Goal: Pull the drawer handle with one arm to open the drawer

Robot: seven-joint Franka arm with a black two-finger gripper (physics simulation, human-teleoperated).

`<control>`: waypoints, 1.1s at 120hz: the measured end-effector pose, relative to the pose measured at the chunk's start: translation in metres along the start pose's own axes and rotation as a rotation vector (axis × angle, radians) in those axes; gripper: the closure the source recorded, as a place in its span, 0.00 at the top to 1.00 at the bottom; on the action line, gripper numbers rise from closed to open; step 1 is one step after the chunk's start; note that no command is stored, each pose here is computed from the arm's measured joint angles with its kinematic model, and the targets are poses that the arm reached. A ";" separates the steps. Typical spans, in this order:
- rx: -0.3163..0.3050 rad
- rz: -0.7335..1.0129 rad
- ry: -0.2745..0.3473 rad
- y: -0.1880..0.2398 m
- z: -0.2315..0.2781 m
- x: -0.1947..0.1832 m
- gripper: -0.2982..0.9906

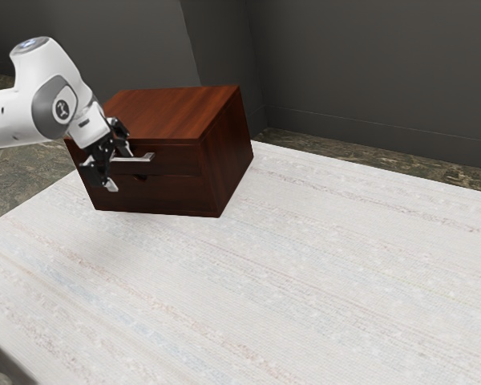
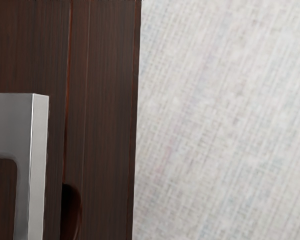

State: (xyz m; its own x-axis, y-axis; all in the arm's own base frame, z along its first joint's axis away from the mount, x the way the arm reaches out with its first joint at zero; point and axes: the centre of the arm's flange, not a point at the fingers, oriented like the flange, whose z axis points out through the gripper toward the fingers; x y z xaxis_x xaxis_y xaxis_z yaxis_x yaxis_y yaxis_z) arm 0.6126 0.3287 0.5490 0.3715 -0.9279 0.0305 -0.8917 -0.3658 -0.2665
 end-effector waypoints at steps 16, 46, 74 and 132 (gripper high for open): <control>-0.023 -0.002 0.005 0.005 0.000 0.003 0.77; -0.066 -0.006 0.004 0.025 -0.003 0.007 0.77; -0.089 -0.011 -0.002 0.047 -0.013 0.010 0.71; -0.116 -0.026 -0.010 0.090 -0.030 0.013 0.68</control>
State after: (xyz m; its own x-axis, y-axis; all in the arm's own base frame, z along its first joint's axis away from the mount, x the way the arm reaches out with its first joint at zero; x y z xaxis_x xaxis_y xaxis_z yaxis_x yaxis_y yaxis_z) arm 0.5292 0.2809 0.5543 0.3971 -0.9174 0.0262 -0.9053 -0.3963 -0.1528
